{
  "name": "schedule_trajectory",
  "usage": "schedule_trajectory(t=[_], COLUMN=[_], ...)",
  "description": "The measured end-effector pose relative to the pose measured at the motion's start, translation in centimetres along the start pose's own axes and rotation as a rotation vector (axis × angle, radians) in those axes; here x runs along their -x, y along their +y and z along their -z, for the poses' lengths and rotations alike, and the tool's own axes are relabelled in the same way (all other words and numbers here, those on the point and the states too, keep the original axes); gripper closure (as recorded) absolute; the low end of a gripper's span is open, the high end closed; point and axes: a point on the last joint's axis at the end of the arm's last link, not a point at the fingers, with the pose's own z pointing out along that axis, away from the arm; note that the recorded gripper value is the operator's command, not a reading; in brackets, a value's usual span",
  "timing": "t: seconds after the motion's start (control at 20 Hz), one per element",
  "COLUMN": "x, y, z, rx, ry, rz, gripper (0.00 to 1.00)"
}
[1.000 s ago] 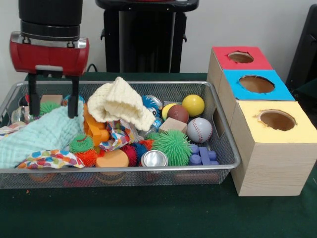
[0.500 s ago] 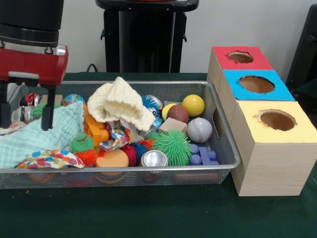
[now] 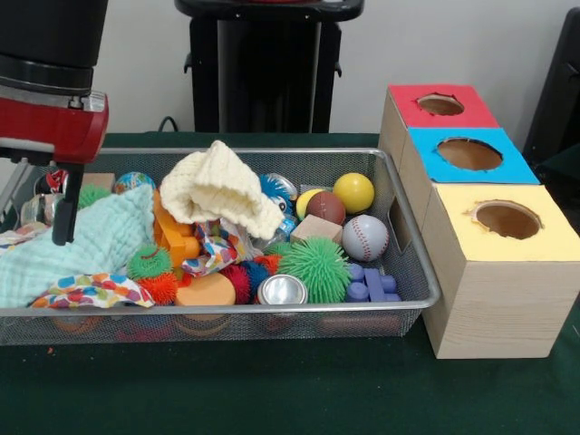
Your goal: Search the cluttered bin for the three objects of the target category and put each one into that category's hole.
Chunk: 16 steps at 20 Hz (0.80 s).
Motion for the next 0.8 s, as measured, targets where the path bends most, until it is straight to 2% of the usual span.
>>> schedule_trajectory(t=[0.25,0.8], x=[-0.4,-1.5], y=[0.3,0.7], z=[-0.4,-0.9], rx=[-0.017,-0.018], ry=[0.014,0.042], rz=[0.024,0.032], gripper=[0.00,0.00])
